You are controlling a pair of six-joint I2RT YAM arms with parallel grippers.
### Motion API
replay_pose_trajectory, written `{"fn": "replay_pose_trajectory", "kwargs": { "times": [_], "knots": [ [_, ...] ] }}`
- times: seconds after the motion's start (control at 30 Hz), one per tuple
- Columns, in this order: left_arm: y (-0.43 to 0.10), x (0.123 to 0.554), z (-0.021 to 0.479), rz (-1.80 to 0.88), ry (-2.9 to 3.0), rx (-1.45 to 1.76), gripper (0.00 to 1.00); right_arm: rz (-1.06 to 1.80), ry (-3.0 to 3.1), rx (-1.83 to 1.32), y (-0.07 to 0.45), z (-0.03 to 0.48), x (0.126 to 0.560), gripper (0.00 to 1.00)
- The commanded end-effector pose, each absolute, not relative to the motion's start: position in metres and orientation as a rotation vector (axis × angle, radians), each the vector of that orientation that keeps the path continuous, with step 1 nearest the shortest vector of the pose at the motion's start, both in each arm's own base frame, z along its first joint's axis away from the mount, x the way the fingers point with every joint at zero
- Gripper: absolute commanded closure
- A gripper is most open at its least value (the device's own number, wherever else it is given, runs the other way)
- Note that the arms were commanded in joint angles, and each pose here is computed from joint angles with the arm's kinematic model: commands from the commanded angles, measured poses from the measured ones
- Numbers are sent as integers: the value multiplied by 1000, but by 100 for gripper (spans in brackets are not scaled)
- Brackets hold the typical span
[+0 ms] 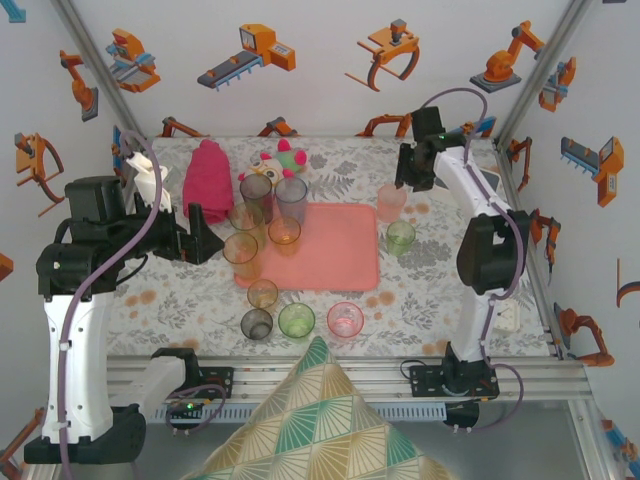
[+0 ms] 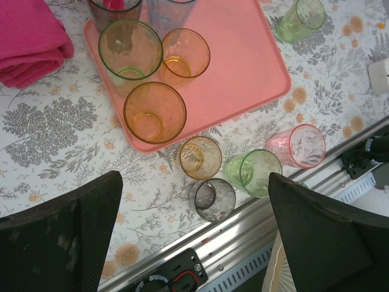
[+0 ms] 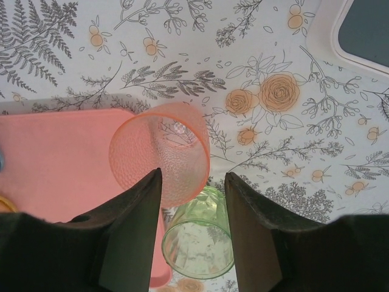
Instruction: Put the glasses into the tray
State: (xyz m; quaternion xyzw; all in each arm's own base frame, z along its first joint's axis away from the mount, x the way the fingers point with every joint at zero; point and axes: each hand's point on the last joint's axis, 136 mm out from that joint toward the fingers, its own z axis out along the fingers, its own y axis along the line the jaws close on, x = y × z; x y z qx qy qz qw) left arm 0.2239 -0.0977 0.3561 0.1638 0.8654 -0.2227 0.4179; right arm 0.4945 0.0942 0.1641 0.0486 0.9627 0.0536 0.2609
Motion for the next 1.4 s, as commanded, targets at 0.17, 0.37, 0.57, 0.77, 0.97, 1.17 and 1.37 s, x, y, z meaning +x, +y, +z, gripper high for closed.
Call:
{"fn": "replay_pose_trajectory", "kwargs": {
  "times": [0.17, 0.37, 0.57, 0.77, 0.97, 1.17, 1.37],
  "knots": [
    [-101, 221, 364, -584, 2141, 417, 3, 138, 2643, 97, 94, 158, 493, 55],
    [-100, 221, 362, -578, 2143, 413, 3, 93, 2677, 85, 90, 144, 493, 57],
    [-100, 221, 365, -578, 2138, 413, 3, 94, 2694, 78, 92, 136, 495, 57],
    [-100, 220, 365, -579, 2137, 415, 3, 75, 2711, 76, 90, 128, 498, 59],
    [-100, 219, 363, -581, 2138, 416, 3, 73, 2733, 74, 91, 120, 499, 62],
    [-100, 219, 364, -580, 2137, 417, 3, 66, 2743, 69, 91, 115, 499, 64],
    [-100, 219, 364, -576, 2136, 416, 3, 47, 2745, 64, 89, 112, 500, 67]
  ]
}}
